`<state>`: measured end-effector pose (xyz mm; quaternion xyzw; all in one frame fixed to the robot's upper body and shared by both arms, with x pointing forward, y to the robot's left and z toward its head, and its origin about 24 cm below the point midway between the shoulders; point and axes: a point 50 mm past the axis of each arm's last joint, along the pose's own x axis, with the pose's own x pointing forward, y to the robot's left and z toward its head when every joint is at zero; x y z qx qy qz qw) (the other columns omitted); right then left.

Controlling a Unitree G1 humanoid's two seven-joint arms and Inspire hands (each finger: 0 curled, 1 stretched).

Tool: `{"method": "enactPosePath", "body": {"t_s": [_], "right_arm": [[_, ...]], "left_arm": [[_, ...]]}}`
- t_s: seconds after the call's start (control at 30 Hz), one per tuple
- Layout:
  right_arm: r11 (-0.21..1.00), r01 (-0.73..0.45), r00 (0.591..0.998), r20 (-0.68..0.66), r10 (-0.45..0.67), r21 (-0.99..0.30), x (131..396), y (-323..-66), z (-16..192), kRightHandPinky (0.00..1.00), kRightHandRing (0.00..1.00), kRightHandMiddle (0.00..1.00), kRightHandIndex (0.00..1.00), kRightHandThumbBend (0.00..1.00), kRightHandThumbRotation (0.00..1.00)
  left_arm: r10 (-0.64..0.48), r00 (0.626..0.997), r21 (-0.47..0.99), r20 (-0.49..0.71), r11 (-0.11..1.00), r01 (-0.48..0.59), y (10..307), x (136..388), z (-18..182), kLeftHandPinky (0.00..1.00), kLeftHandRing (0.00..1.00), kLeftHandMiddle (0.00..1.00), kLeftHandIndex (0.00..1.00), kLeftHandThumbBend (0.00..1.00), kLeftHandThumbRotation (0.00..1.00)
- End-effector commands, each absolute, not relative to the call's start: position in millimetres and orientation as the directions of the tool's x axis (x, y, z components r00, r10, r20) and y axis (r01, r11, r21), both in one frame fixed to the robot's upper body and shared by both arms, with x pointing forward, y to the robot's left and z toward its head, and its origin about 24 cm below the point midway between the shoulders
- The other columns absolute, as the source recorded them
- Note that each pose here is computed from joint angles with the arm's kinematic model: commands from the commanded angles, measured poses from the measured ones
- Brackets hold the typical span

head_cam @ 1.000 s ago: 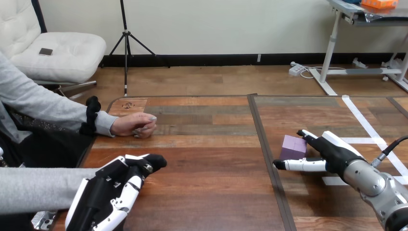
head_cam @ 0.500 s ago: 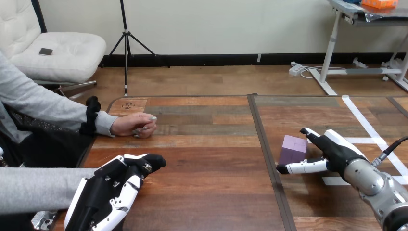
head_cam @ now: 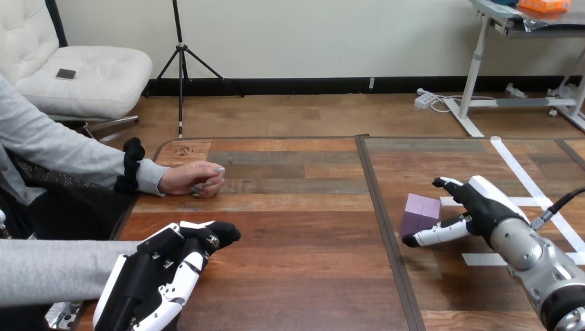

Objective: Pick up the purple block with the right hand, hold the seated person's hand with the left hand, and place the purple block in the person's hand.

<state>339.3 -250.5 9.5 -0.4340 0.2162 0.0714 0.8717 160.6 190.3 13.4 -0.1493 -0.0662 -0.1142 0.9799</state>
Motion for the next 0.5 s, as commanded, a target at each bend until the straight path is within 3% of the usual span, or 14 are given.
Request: {"method": "enactPosePath", "body": {"t_s": [0.0,0.47], "right_arm": [[0.636,-0.275,0.926,-0.378,-0.028,-0.721,355.7,-233.4,26.4,0.77,0.91,0.93,0.92,1.00,0.12],[0.615,-0.258,0.938,-0.346,-0.025,-0.745,354.7,-230.1,24.9,0.69,0.79,0.82,0.82,0.97,0.02]], "left_arm": [[-0.210,0.941,-0.262,0.265,0.924,0.280,188.1,174.0,30.4,0.79,0.69,0.63,0.44,0.00,0.00],[-0.220,0.938,-0.254,0.267,0.923,0.288,189.3,174.1,28.9,0.74,0.67,0.62,0.45,0.00,0.00]]}}
